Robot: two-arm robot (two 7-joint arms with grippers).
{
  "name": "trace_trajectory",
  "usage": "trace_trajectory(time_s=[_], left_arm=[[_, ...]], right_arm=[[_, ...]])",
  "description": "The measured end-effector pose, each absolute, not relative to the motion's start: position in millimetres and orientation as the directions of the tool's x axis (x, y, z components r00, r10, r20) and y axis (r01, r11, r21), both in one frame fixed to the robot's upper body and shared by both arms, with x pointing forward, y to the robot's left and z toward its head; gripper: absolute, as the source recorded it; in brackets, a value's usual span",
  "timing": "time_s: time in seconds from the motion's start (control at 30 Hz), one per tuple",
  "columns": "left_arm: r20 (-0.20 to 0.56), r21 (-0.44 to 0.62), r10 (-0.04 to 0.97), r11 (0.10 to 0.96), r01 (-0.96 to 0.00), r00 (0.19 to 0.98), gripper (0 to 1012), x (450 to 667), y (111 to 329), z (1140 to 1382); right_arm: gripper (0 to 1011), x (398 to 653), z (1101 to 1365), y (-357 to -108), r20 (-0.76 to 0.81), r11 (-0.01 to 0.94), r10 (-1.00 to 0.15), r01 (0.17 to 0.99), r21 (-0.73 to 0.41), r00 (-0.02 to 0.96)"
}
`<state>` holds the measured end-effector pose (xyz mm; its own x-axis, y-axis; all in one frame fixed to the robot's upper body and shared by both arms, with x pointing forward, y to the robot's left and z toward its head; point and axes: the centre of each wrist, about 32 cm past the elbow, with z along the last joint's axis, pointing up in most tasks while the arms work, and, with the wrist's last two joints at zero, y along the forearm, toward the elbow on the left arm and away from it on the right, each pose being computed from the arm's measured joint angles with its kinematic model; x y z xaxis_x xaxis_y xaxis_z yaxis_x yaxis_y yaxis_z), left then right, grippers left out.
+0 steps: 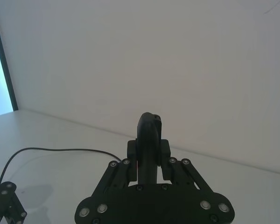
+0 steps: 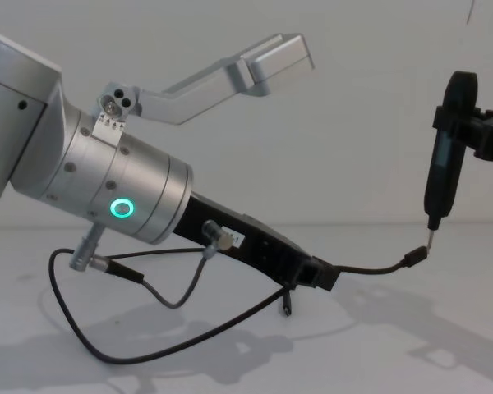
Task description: Pick up the data cable with the one hand.
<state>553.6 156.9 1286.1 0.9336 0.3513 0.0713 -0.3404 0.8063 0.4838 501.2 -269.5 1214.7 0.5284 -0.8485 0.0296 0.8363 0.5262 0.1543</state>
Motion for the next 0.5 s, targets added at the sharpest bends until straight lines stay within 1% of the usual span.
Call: trace_trajectory(time_s=[0.5], left_arm=[[0.071,0.484,0.351,0.806,-0.34,0.934,36,553.6,156.9,1286.1]], right_arm=[[279,501.5,1214.4,-269.5,0.025,0.532,-0.845,0.833,0.154,0.535]])
